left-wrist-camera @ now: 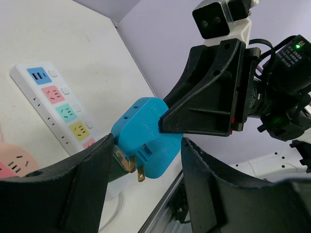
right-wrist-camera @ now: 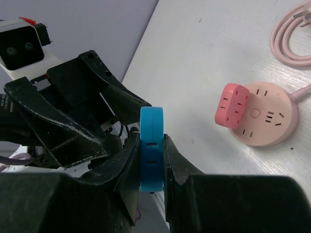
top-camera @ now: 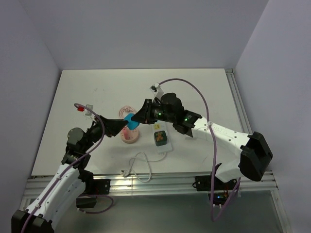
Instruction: Insert the plug
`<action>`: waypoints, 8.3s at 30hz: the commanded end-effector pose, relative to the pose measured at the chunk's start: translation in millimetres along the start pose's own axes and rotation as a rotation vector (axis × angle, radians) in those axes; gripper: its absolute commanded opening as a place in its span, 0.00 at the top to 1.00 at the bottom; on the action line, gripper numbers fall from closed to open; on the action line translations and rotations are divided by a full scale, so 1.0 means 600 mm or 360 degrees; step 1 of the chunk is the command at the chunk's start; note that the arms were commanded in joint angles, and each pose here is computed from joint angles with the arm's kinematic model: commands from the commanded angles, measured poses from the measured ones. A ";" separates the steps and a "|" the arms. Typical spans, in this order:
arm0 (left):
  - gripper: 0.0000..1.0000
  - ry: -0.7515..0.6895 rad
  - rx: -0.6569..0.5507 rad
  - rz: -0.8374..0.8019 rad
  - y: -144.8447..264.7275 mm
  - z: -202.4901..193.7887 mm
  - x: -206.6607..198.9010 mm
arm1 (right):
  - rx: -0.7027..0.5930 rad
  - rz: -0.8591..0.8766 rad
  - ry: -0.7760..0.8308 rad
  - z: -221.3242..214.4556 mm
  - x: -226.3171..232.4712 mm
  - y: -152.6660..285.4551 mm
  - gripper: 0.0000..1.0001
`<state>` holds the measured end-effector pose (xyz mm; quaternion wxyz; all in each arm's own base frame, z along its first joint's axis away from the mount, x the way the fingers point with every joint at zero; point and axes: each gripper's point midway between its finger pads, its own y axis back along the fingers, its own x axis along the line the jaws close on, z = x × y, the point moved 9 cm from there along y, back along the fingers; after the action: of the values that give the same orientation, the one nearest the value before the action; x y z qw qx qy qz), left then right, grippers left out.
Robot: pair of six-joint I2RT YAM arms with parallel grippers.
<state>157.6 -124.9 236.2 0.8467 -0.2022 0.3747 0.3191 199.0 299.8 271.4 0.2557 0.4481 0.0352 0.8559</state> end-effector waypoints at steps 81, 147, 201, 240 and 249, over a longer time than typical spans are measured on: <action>0.29 -0.0045 -0.0096 -0.0435 0.004 0.032 -0.065 | 0.0014 0.0676 -0.0164 0.028 0.032 0.032 1.00; 1.00 0.0010 -0.0064 -0.0439 0.003 0.031 -0.046 | 0.0140 0.0844 -0.0196 0.008 0.037 0.012 0.57; 0.00 -0.0054 -0.0299 0.0706 0.032 0.010 0.132 | 0.0338 -0.0953 0.0357 -0.031 -0.057 -0.109 1.00; 0.02 -0.0058 -0.0164 0.0735 0.022 -0.001 0.152 | 0.0287 -0.1040 0.0428 -0.059 -0.111 -0.168 1.00; 0.02 -0.0060 -0.0156 0.0739 0.022 -0.001 0.153 | 0.0331 -0.1098 0.0421 -0.066 -0.122 -0.174 1.00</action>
<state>191.5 -81.5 155.5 0.7335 -0.1394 0.4037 0.5287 241.5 358.8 162.6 0.4653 0.3296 0.3075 0.7618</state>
